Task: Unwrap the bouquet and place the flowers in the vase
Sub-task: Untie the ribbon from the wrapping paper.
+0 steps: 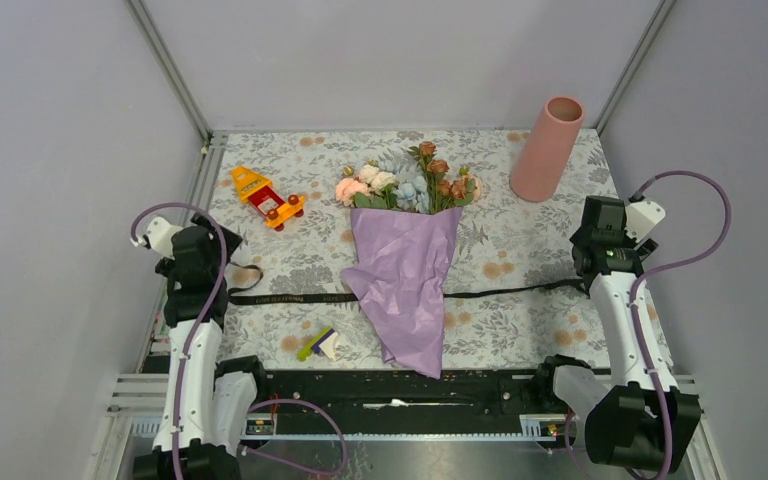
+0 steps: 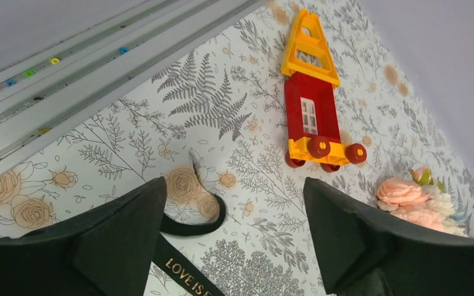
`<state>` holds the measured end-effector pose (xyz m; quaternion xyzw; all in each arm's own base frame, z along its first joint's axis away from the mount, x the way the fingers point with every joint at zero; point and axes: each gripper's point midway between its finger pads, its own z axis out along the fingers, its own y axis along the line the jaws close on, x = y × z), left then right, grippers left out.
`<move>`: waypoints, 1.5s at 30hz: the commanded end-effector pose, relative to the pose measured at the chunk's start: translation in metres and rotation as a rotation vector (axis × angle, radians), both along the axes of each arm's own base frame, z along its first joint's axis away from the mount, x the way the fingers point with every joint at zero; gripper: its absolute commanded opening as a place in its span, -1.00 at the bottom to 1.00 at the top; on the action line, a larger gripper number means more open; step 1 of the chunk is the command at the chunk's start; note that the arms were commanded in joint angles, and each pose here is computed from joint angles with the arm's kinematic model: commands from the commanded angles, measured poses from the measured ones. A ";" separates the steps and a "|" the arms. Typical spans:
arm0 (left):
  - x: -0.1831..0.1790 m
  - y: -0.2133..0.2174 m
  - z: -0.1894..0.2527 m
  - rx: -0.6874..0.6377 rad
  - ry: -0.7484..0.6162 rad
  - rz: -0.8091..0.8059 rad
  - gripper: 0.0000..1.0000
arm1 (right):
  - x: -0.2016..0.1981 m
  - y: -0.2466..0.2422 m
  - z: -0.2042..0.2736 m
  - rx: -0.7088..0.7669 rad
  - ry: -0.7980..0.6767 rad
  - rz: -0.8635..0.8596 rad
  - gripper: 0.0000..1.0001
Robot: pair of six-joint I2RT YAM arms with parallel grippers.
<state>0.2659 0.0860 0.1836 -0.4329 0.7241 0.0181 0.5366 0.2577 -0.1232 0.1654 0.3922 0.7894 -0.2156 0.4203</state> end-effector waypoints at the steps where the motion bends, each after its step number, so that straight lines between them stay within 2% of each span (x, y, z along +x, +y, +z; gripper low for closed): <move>1: 0.008 -0.009 0.011 -0.016 -0.029 -0.060 0.82 | 0.010 0.007 0.018 0.027 -0.057 0.047 0.77; 4: 0.017 -0.027 0.016 -0.066 -0.038 -0.158 0.94 | 0.014 0.014 0.029 0.039 -0.081 0.106 0.96; 7: 0.027 -0.053 0.021 -0.132 -0.043 -0.290 0.97 | 0.018 0.027 0.037 0.069 -0.107 0.196 0.98; 12: 0.031 -0.093 0.045 -0.138 -0.019 -0.537 0.97 | 0.024 0.075 0.048 0.196 -0.159 0.456 0.98; 15: 0.030 -0.122 0.061 -0.093 0.034 -0.708 0.95 | 0.026 0.112 0.052 0.331 -0.199 0.607 0.83; 18: 0.033 -0.150 0.072 0.012 0.087 -0.832 0.95 | 0.027 0.155 0.054 0.494 -0.217 0.751 0.69; 20: 0.038 -0.166 0.076 0.061 0.088 -0.886 0.96 | 0.026 0.184 0.053 0.520 -0.182 0.841 0.67; 24: 0.055 -0.200 0.088 0.025 -0.002 -1.033 0.98 | 0.016 0.248 0.045 0.502 -0.084 1.007 0.67; 29: 0.068 -0.202 0.089 0.073 0.000 -1.067 0.98 | -0.002 0.318 0.032 0.464 -0.005 1.181 0.60; 34: 0.069 -0.184 0.073 0.138 0.059 -1.026 0.98 | -0.030 0.386 0.017 0.342 0.044 1.330 0.51; 39: 0.066 -0.177 0.072 0.065 0.024 -1.003 0.98 | -0.049 0.433 -0.003 0.172 0.122 1.395 0.40; 45: 0.067 -0.165 0.075 0.047 -0.003 -0.963 0.98 | -0.055 0.471 -0.025 -0.047 0.218 1.462 0.35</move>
